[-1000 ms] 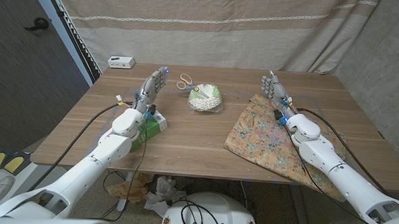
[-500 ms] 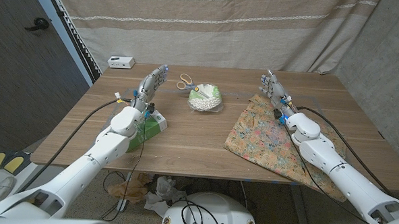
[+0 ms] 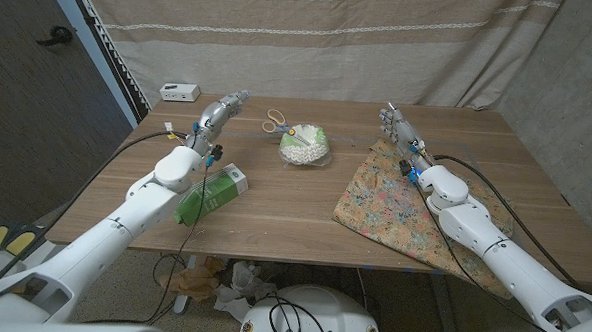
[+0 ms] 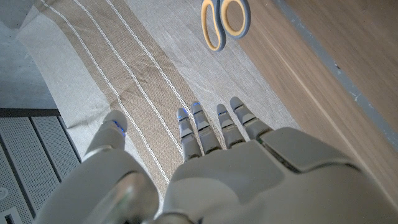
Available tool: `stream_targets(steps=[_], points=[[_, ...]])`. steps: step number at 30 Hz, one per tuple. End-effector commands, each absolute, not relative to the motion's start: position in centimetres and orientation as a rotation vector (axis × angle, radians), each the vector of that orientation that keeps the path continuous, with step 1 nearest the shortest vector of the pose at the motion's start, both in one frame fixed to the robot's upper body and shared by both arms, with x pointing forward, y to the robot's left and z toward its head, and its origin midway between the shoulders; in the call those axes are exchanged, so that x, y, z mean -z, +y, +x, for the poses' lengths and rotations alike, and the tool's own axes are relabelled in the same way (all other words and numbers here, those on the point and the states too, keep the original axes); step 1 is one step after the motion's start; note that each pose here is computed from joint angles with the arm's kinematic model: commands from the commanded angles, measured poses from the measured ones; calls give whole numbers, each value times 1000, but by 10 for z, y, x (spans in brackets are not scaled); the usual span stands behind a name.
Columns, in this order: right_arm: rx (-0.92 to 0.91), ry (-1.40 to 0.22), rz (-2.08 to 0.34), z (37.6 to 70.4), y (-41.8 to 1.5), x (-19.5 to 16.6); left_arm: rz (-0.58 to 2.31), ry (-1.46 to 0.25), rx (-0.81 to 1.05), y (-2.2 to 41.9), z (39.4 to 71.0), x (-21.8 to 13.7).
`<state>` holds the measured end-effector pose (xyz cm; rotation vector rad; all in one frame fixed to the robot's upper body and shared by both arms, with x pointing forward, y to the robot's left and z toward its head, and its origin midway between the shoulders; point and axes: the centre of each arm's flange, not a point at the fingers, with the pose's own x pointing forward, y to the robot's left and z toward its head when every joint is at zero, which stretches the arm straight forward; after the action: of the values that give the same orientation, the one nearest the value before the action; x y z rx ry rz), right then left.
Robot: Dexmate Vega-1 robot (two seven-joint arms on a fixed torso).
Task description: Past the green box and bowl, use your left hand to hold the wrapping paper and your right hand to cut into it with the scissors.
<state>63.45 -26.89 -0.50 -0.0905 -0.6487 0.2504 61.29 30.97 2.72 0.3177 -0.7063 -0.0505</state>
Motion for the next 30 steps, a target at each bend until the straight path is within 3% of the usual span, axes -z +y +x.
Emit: stream_targets(steps=[1,30], points=[[-222,-666,-117,635,-274,0,471,-712,15,311,605,-51],[-178,-716,-133,620,-287,-3,758,-798,20,296,591,-103]])
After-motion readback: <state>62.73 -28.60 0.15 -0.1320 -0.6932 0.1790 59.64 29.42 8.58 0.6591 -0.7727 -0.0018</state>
